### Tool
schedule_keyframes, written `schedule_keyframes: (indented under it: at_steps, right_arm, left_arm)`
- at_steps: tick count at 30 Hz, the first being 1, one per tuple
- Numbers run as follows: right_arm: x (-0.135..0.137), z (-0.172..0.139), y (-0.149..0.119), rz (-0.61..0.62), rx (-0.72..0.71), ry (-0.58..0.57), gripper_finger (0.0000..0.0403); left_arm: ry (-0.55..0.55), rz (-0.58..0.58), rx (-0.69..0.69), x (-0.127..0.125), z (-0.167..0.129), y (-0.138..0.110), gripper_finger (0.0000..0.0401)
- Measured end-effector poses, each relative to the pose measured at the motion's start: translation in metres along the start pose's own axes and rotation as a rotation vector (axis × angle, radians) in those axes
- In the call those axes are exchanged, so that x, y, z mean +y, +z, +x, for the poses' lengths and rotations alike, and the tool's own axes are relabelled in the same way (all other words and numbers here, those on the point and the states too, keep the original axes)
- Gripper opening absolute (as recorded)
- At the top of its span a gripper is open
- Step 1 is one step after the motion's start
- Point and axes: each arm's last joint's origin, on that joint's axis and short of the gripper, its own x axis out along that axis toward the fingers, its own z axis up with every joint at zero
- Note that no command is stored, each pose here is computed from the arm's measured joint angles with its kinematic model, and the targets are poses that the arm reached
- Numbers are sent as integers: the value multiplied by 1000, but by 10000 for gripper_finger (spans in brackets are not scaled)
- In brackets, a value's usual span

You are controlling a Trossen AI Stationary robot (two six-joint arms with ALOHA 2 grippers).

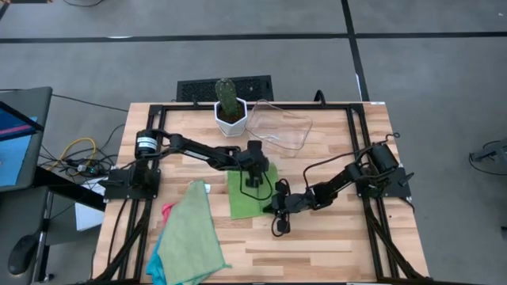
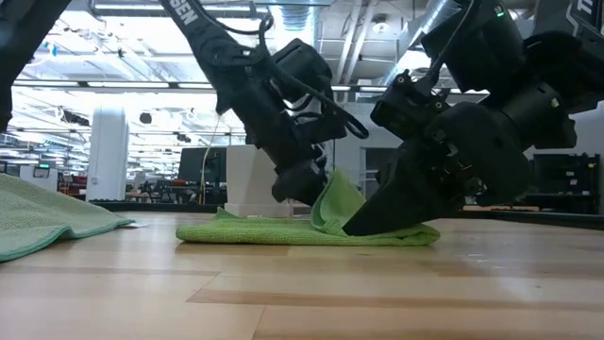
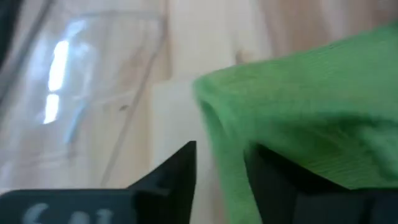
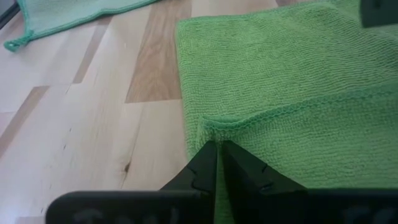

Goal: Fold microfiber towels
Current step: Fold the green towel

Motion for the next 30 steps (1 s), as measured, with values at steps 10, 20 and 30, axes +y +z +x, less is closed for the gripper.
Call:
schedule_keyframes:
  at_steps: [10,20,30]
  right_arm:
    - [0,0,-1,-1,9,-2,54]
    - [0,0,-1,-3,11,-2,54]
    - [0,0,-1,-11,8,3,54]
  left_arm:
    - [94,34,173,22,-41,20,186]
    - [-94,-172,-144,35,-92,47,132]
    - [-114,-252,-298,-10,-28,-8,10]
